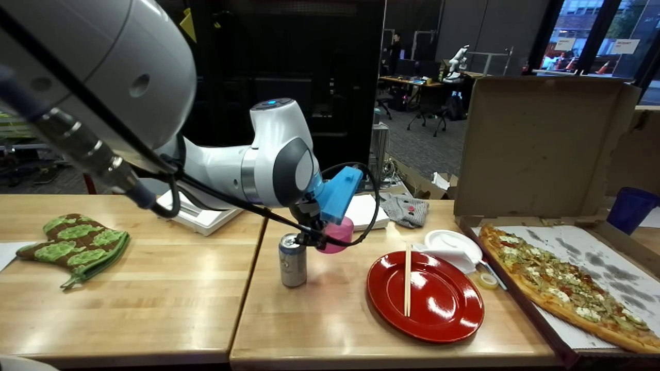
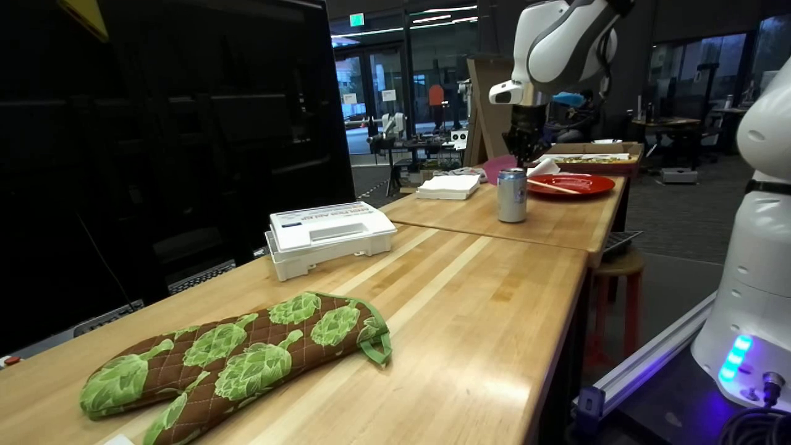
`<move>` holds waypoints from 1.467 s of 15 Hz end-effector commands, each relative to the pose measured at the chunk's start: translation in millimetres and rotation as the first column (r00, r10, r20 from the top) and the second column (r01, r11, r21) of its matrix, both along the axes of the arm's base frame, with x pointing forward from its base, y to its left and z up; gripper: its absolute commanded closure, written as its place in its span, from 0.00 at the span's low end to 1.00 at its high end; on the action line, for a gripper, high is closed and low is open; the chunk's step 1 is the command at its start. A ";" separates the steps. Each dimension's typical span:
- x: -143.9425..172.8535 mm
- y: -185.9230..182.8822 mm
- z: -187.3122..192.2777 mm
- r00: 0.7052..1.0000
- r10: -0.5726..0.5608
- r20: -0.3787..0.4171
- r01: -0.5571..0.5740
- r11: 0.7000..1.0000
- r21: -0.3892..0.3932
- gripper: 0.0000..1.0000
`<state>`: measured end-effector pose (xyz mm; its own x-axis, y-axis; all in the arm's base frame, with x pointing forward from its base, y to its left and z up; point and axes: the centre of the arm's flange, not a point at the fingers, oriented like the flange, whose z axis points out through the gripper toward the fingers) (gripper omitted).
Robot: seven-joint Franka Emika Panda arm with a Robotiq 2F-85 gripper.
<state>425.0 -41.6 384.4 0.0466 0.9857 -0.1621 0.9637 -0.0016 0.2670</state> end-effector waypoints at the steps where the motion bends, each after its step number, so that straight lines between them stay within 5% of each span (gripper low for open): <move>1: 4.6 -5.8 0.0 0.998 0.052 -0.039 -0.051 0.999 0.018 0.99; 12: 37.0 -45.9 -15.9 0.978 0.058 -0.200 -0.028 0.988 0.151 0.99; 20: 68.0 -72.8 -37.0 0.956 0.009 -0.292 0.045 0.983 0.178 0.99; 21: 69.5 -74.4 -38.4 0.955 0.001 -0.298 0.053 0.983 0.175 0.78; 22: 70.3 -75.3 -39.0 0.953 0.000 -0.303 0.054 0.984 0.170 0.71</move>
<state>484.6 -111.4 342.6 0.0466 0.9989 -0.0042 0.9987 -0.0467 -0.0227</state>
